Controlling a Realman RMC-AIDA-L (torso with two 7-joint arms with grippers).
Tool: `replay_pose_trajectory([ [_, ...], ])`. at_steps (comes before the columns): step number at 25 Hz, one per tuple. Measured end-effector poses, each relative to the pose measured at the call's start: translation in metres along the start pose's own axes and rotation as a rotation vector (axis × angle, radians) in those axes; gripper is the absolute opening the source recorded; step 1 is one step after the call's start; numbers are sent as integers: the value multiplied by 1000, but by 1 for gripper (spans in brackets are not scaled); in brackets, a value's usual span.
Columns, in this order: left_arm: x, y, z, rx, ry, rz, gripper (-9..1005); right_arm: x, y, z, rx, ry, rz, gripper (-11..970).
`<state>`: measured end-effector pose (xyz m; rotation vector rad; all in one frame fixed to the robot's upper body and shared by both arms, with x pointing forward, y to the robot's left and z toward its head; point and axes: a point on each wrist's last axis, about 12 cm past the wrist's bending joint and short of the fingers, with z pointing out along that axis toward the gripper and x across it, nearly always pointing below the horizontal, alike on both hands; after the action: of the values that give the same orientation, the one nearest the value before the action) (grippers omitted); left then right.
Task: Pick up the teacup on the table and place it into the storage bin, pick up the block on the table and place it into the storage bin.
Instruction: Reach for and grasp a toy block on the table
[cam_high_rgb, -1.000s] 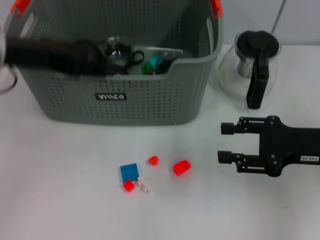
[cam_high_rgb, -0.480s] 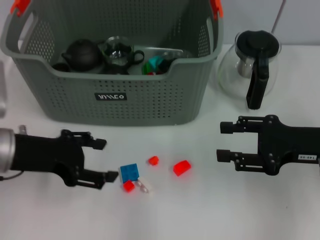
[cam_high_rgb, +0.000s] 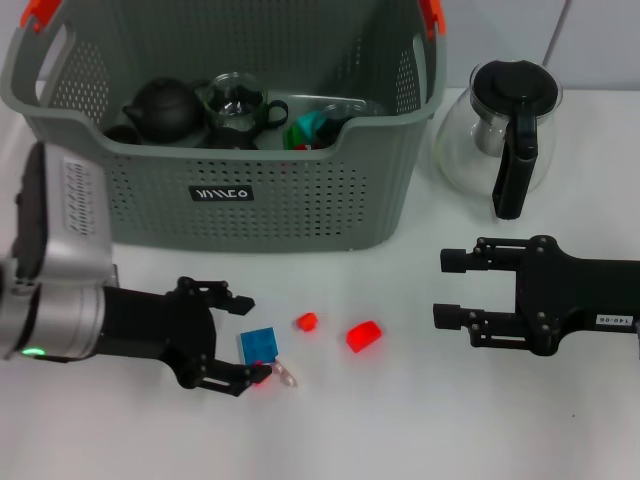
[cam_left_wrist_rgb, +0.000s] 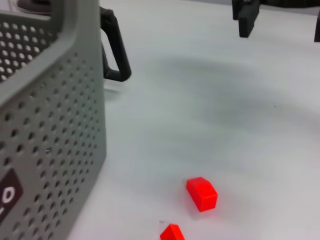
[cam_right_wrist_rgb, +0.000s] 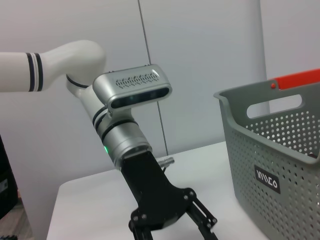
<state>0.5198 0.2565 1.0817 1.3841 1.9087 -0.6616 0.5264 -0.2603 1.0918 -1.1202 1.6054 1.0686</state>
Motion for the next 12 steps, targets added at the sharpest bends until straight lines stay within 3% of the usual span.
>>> replay_pose_trajectory([
  [12,-3,6,26,-74,57,54,843,2,0,-1,12,3,4,686],
])
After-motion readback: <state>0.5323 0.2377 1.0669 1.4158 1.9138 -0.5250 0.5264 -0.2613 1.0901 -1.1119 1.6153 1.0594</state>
